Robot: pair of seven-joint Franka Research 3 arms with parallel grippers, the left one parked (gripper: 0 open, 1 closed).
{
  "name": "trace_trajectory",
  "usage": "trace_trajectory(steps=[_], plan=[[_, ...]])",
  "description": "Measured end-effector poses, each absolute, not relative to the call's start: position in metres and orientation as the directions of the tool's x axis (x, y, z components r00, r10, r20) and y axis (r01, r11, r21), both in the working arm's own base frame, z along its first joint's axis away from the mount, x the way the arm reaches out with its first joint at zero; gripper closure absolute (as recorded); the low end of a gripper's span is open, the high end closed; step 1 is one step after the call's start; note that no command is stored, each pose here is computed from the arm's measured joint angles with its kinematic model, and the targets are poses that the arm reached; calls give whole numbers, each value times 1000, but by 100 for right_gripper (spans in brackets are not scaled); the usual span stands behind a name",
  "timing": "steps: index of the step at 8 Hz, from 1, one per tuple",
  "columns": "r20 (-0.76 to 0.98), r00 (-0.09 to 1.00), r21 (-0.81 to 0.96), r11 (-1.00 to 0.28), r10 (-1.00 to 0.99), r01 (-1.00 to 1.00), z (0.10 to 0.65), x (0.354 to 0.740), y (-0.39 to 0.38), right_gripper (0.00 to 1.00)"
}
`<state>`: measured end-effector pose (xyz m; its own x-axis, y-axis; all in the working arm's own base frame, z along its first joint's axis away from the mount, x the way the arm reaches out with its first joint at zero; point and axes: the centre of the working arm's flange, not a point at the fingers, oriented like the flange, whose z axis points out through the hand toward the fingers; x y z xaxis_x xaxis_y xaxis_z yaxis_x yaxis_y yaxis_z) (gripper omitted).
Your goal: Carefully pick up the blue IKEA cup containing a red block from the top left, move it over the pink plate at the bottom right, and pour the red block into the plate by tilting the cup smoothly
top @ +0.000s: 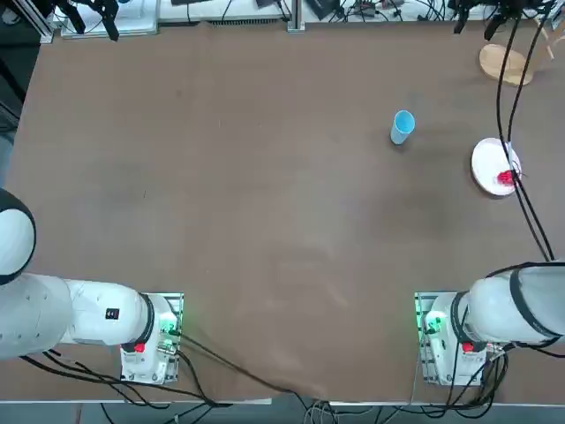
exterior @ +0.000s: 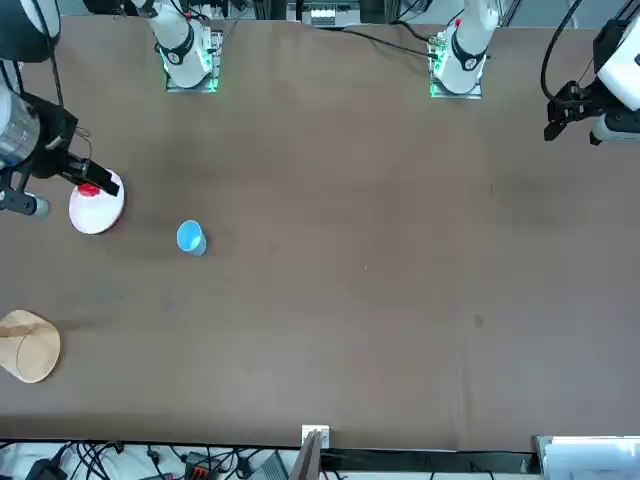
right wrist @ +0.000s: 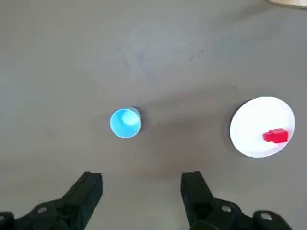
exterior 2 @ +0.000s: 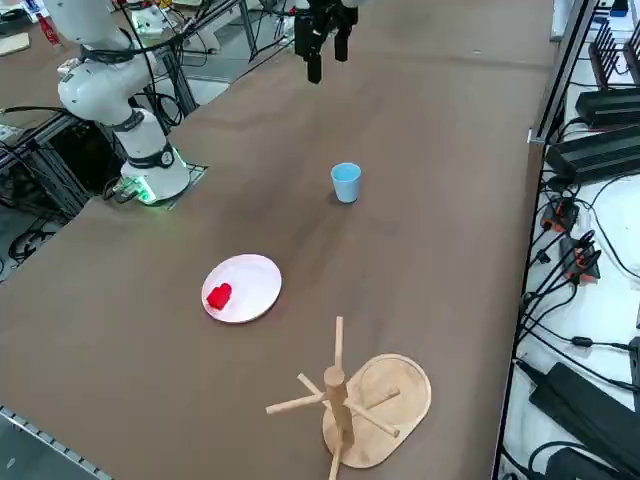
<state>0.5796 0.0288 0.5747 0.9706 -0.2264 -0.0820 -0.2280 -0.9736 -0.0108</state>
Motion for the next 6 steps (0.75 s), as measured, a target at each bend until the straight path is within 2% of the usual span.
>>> trace_trajectory(steps=[6], plan=[[-72,973,-8,-976,-218,-219,579,578,30,0]])
